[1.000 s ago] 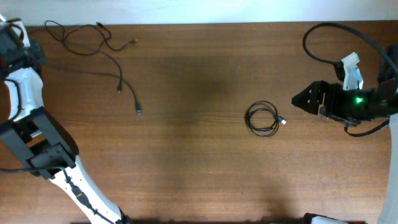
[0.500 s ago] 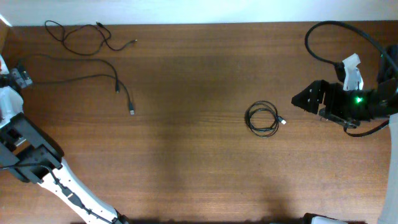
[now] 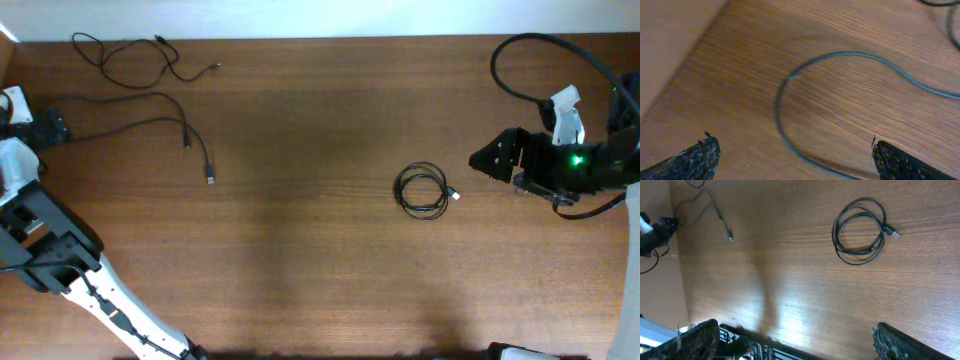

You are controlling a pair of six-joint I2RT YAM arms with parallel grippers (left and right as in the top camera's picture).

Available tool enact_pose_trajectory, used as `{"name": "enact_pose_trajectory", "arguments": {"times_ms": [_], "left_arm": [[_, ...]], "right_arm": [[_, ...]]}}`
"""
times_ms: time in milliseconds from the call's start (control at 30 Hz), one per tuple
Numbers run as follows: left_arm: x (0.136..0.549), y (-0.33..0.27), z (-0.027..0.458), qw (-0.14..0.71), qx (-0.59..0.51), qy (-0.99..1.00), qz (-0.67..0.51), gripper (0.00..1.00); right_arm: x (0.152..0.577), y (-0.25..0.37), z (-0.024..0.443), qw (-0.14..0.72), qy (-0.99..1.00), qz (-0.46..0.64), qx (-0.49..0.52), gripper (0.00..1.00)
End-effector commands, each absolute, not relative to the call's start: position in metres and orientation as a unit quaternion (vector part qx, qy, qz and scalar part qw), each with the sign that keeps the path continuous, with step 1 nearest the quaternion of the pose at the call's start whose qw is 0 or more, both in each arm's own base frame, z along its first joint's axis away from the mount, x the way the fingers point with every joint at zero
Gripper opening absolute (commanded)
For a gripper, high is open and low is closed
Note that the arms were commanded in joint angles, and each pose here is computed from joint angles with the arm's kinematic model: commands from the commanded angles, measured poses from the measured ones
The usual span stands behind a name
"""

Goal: Untangle cables

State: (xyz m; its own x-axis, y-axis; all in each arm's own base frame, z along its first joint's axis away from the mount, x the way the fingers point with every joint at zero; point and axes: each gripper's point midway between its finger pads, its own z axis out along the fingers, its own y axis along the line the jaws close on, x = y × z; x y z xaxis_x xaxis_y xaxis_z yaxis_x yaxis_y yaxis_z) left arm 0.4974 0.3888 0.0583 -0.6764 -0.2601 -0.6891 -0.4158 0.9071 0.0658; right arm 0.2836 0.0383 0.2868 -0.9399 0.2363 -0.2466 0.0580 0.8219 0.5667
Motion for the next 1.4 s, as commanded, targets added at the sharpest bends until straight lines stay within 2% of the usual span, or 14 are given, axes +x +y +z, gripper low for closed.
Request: {"name": "enact_pose_trajectory", "arguments": {"times_ms": [0,100,167,233,333,400,500,533,667,800,900,1033,1200,1367], "left_arm": [[0.502,0.372,0.053,0.358,-0.175,0.915,0.060,1.00],[0.520,0.327,0.056,0.381,-0.132,0.914,-0.037,0.98],[0.537,0.288,0.070,0.413,-0.087,0.899,-0.120,0.87],[0.548,0.260,0.077,0.422,-0.070,0.888,-0.166,0.84],[0.562,0.223,0.076,0.401,-0.095,0.886,-0.210,0.65],[0.566,0.197,0.072,0.375,-0.116,0.888,-0.239,0.49],[0.566,0.141,0.061,0.313,-0.130,0.898,-0.281,0.05],[0.565,0.128,0.058,0.299,-0.126,0.902,-0.283,0.00],[0.549,0.104,0.027,0.221,-0.141,0.942,-0.210,0.00],[0.517,0.116,-0.001,0.131,-0.250,0.957,-0.071,0.00],[0.503,0.108,-0.005,0.097,-0.275,0.956,-0.045,0.00],[0.501,0.093,-0.006,0.087,-0.262,0.960,-0.045,0.00],[0.517,0.096,-0.001,0.120,-0.259,0.957,-0.048,0.00],[0.540,0.100,0.033,0.160,-0.255,0.952,-0.052,0.00]], "right_arm": [[0.286,0.039,0.282,0.146,0.943,0.289,0.080,0.98],[0.289,0.038,0.279,0.143,0.943,0.289,0.081,0.98],[0.291,0.038,0.277,0.140,0.943,0.290,0.082,0.98],[0.292,0.039,0.275,0.136,0.944,0.291,0.082,0.99],[0.297,0.043,0.273,0.137,0.944,0.291,0.072,0.98],[0.302,0.047,0.272,0.142,0.944,0.291,0.062,0.98],[0.310,0.059,0.267,0.138,0.945,0.293,0.039,0.98],[0.312,0.062,0.265,0.135,0.946,0.293,0.034,0.99],[0.316,0.066,0.247,0.111,0.959,0.261,0.021,0.99],[0.319,0.071,0.233,0.087,0.962,0.257,0.015,0.99],[0.323,0.071,0.228,0.082,0.963,0.257,0.017,0.99],[0.325,0.071,0.225,0.079,0.963,0.257,0.018,0.98],[0.325,0.071,0.225,0.079,0.963,0.257,0.018,0.98],[0.325,0.071,0.225,0.078,0.963,0.257,0.018,0.98]]}}
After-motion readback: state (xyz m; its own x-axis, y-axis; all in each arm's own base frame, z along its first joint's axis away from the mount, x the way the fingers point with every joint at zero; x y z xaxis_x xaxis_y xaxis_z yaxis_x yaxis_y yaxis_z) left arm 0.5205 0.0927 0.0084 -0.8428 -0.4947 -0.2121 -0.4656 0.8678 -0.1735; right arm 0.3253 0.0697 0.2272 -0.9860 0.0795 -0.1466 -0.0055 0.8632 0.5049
